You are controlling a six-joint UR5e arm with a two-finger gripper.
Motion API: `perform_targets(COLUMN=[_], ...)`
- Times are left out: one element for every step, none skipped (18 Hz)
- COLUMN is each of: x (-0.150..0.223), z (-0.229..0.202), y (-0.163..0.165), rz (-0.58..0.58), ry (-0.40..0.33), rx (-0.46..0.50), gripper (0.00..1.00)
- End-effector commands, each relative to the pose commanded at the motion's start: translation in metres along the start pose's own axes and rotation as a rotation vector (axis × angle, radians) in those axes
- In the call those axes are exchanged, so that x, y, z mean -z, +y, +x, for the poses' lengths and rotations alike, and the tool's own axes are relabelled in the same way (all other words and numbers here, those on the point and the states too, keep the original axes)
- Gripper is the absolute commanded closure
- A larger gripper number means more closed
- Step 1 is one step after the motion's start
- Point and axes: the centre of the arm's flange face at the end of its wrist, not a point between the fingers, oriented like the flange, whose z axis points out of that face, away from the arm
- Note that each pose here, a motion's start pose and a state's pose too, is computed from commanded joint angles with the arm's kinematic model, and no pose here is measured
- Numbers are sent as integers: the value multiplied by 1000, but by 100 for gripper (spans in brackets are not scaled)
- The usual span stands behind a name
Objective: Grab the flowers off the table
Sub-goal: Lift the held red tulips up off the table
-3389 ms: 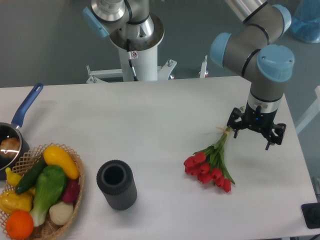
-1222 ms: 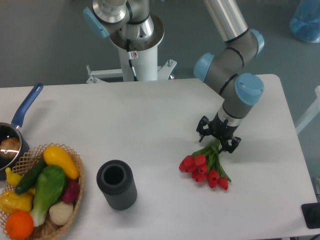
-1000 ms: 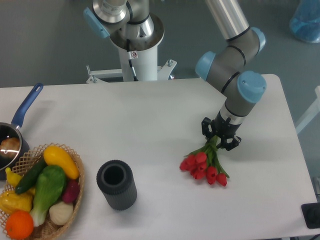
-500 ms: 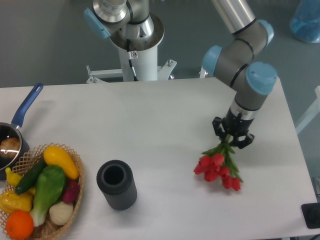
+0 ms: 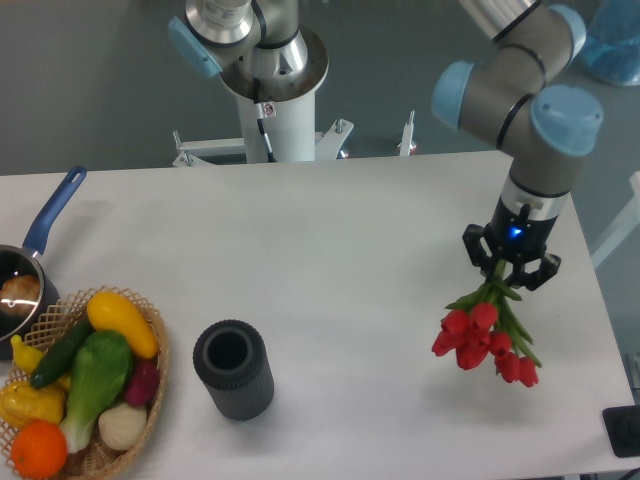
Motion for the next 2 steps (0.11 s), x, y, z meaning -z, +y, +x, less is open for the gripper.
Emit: perform_targets(x=[2,3], z=[-1,-2], y=[0,1], rz=[-11,-22], ry=[-7,-12], rx=[-1,-1], gripper=[100,100])
